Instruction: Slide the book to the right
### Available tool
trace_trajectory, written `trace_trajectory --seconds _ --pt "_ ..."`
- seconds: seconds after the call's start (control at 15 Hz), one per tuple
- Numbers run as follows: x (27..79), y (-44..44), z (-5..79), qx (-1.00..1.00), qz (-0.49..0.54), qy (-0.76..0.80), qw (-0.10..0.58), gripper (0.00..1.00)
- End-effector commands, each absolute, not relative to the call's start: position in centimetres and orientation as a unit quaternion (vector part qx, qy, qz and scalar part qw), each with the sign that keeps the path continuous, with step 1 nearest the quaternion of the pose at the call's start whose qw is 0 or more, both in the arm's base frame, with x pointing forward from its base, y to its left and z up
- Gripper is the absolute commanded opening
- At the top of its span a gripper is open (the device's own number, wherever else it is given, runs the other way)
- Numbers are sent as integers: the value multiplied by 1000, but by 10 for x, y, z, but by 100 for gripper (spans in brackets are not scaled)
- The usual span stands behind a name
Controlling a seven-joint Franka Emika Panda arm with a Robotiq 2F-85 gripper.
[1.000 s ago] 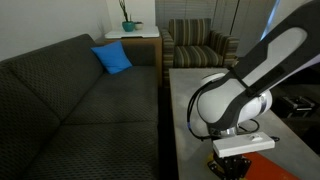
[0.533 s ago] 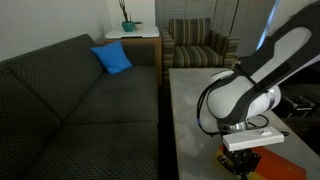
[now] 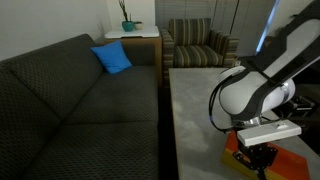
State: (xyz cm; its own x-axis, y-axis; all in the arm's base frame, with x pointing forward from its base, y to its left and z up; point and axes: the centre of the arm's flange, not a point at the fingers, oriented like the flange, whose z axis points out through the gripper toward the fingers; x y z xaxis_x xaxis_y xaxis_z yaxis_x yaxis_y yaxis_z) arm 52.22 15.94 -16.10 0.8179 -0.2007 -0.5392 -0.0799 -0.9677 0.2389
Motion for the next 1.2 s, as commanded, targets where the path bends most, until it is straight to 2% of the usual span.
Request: trace_trajectory --seconds 0.0,0.47,0.67,1.13 --pt "505 130 -139 943 -299 -68 125 0" --pt "484 86 -128 934 -313 -76 157 0" --pt "474 82 -124 934 -315 -78 147 0" --pt "477 187 -100 957 -281 22 64 0"
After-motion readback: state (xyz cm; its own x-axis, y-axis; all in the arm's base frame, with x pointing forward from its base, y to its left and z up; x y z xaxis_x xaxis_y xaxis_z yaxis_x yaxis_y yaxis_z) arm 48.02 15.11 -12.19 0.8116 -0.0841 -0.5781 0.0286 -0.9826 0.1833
